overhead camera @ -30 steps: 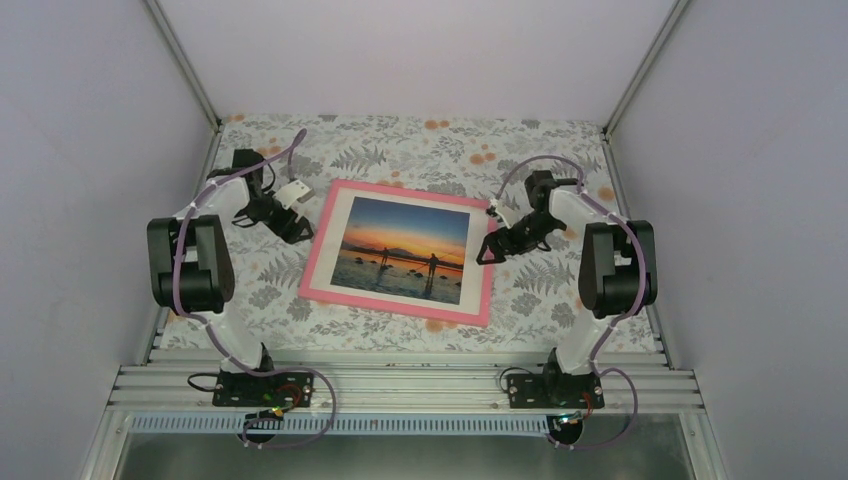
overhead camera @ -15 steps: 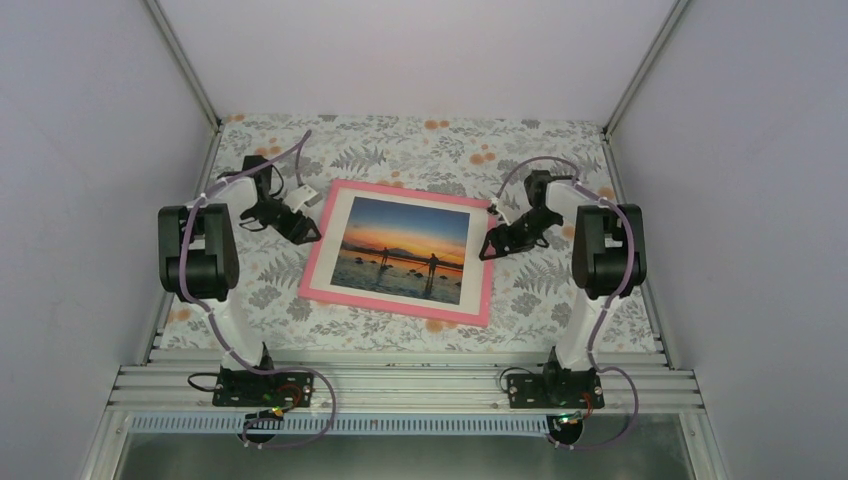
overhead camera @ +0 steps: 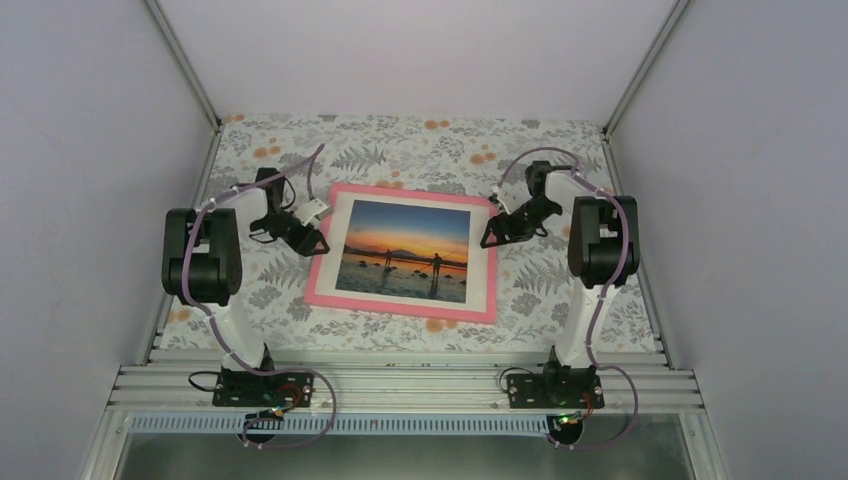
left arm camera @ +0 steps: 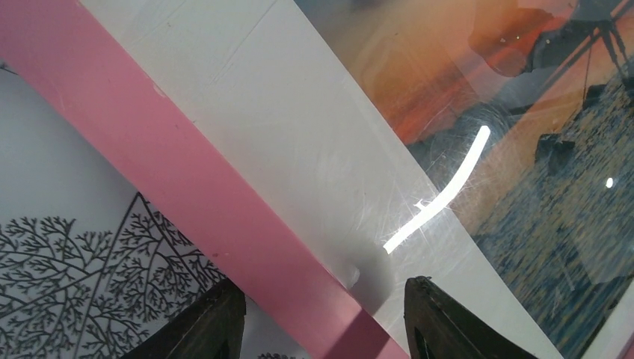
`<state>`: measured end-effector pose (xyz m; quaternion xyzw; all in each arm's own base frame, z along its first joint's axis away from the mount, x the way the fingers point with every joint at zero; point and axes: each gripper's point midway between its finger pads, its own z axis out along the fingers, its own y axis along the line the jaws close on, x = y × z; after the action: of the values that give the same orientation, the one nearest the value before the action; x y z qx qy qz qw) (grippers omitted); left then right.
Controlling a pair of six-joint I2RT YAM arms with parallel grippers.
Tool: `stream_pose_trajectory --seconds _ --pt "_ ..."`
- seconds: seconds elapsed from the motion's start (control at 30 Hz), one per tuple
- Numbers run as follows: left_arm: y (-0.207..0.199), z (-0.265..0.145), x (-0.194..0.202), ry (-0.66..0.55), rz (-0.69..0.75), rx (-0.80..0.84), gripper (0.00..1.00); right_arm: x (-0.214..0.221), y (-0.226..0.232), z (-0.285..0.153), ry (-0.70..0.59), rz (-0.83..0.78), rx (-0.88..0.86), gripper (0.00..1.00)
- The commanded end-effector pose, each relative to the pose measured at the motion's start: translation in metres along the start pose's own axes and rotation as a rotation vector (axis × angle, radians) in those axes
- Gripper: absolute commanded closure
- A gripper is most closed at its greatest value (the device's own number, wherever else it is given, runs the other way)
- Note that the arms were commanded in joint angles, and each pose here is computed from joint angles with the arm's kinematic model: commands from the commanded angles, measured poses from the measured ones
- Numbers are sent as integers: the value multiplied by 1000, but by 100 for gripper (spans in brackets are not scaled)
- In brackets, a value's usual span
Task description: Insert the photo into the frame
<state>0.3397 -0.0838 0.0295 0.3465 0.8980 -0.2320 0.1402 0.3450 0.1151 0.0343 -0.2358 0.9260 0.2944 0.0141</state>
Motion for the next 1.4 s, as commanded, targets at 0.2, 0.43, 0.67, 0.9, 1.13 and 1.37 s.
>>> stream_pose_trajectory --seconds 0.2,0.43,0.67,0.9,1.13,1.37 --pt "-32 -1 -5 -60 21 82 47 -5 -28 5 -5 27 51 28" --pt "-32 -1 -6 -67 17 76 47 -1 -28 7 5 30 47 28" --pt "-35 -5 -10 -79 30 86 47 -3 -31 7 -2 38 59 27" --pt "-40 -6 -6 -78 29 91 48 -5 -31 7 -9 38 58 25" --pt "-43 -9 -7 -86 30 90 48 -5 -32 6 -7 37 57 24" --pt "-25 -25 -21 -104 22 8 30 -3 -30 -7 -20 41 52 16"
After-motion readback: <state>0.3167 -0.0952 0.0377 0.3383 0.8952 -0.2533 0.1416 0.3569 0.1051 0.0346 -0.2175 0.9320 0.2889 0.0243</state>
